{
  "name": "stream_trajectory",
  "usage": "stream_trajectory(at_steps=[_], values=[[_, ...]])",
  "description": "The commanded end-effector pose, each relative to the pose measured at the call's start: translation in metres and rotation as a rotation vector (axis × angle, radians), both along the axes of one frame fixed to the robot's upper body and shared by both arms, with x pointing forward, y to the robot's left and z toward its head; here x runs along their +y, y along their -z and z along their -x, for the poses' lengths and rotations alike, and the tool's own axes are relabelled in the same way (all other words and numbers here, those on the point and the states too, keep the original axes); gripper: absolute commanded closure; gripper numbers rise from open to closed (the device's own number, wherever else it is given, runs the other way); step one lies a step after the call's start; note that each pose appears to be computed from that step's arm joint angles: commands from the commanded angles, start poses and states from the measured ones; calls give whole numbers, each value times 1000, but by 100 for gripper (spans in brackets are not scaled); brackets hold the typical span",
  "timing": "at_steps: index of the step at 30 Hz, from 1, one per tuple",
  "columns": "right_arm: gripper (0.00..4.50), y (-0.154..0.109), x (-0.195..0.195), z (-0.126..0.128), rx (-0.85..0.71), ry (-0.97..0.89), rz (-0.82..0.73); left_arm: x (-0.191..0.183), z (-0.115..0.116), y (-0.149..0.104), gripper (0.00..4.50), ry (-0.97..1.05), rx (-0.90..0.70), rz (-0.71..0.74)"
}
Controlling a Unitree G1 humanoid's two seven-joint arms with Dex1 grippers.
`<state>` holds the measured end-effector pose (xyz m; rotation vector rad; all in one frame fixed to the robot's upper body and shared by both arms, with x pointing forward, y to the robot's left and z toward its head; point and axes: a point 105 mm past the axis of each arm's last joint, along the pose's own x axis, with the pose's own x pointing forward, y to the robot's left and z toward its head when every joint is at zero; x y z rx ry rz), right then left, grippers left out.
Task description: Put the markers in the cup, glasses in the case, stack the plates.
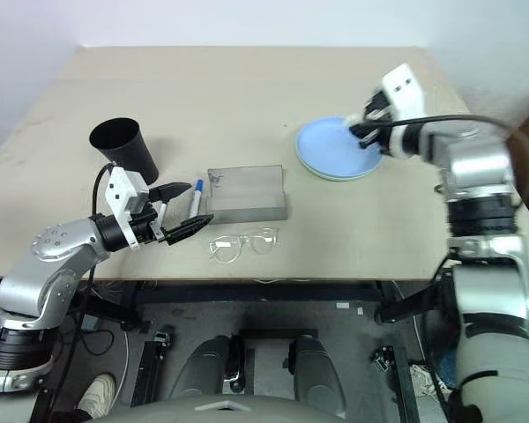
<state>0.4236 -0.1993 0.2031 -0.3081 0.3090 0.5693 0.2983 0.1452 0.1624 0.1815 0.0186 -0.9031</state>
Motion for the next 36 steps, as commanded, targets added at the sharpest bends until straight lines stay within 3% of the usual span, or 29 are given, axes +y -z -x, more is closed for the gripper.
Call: stream_trajectory(at_steps=[1,8,16,22,28,36], values=[[448,1,5,-18,-14,41,9,-3,3,-8,0,15,-38,0],[448,20,10,-42,7,181,-2,-3,5,-8,0,7,-40,4],[196,15,7,-46,-17,199,-3,0,9,-7,0,6,-28,-12],[2,-13,-1,-47,-75,207,-55,4,10,-9,0,3,-24,-19],[2,-51,3,-30,-204,9,-109,6,9,-11,0,11,5,-6],[2,-36,4,20,-171,-142,-44,12,12,-18,0,49,28,-2]])
